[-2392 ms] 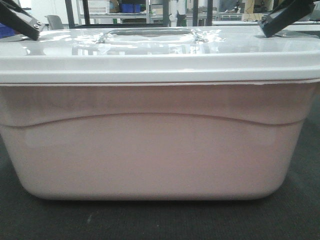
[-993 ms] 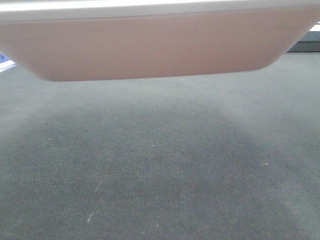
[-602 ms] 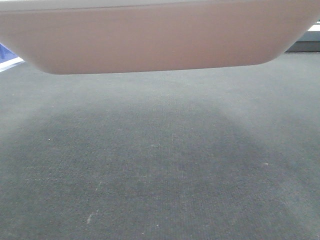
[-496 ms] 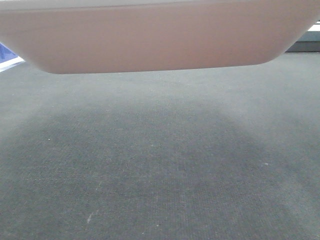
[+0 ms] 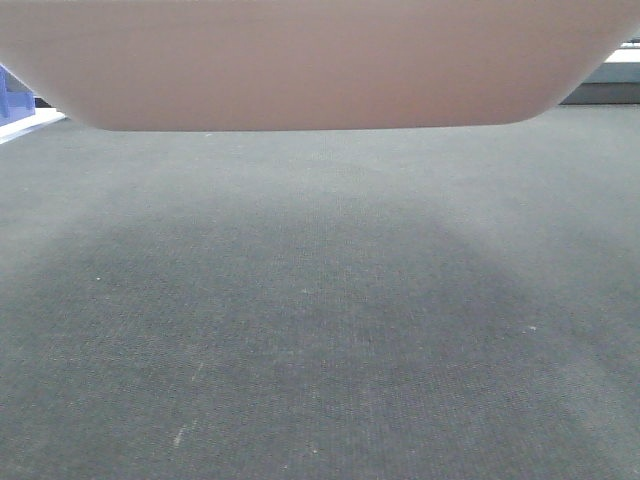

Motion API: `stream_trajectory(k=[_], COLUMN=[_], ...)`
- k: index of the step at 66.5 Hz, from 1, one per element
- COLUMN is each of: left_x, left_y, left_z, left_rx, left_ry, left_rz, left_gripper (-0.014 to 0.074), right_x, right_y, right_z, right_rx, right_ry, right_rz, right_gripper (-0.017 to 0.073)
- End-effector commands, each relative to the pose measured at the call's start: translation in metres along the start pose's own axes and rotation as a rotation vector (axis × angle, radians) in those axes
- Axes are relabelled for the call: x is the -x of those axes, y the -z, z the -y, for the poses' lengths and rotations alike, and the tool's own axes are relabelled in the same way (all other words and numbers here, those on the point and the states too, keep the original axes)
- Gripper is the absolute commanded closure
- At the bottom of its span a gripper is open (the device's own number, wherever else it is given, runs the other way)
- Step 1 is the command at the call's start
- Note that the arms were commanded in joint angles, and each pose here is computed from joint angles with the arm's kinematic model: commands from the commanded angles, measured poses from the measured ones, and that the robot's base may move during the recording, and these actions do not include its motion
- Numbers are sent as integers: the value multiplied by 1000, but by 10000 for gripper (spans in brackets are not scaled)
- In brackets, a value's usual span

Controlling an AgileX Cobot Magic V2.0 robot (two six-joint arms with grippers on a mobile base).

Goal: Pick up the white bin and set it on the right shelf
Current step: 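Hold the lifted bin steady with both grippers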

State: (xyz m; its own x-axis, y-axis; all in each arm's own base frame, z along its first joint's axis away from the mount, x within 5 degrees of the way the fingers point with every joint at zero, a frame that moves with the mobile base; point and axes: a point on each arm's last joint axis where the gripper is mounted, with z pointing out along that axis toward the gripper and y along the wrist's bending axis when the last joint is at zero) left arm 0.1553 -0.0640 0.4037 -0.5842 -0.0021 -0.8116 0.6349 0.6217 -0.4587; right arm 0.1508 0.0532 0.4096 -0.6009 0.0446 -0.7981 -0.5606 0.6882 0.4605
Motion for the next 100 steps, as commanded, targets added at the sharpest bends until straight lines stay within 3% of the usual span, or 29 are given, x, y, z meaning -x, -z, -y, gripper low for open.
stream_trajectory(k=[1,100], left_x=[13,12], left_y=[7,7], left_z=[27,27], left_rx=[-186,-184], left_ry=[14,12], left_rz=[99,92], left_gripper=[386,383], right_x=[4,6], right_y=[9,9], right_z=[-31,-30], right_rx=[223,213], right_ry=[-2,-3], right_rz=[13,27], right_gripper=[130,130])
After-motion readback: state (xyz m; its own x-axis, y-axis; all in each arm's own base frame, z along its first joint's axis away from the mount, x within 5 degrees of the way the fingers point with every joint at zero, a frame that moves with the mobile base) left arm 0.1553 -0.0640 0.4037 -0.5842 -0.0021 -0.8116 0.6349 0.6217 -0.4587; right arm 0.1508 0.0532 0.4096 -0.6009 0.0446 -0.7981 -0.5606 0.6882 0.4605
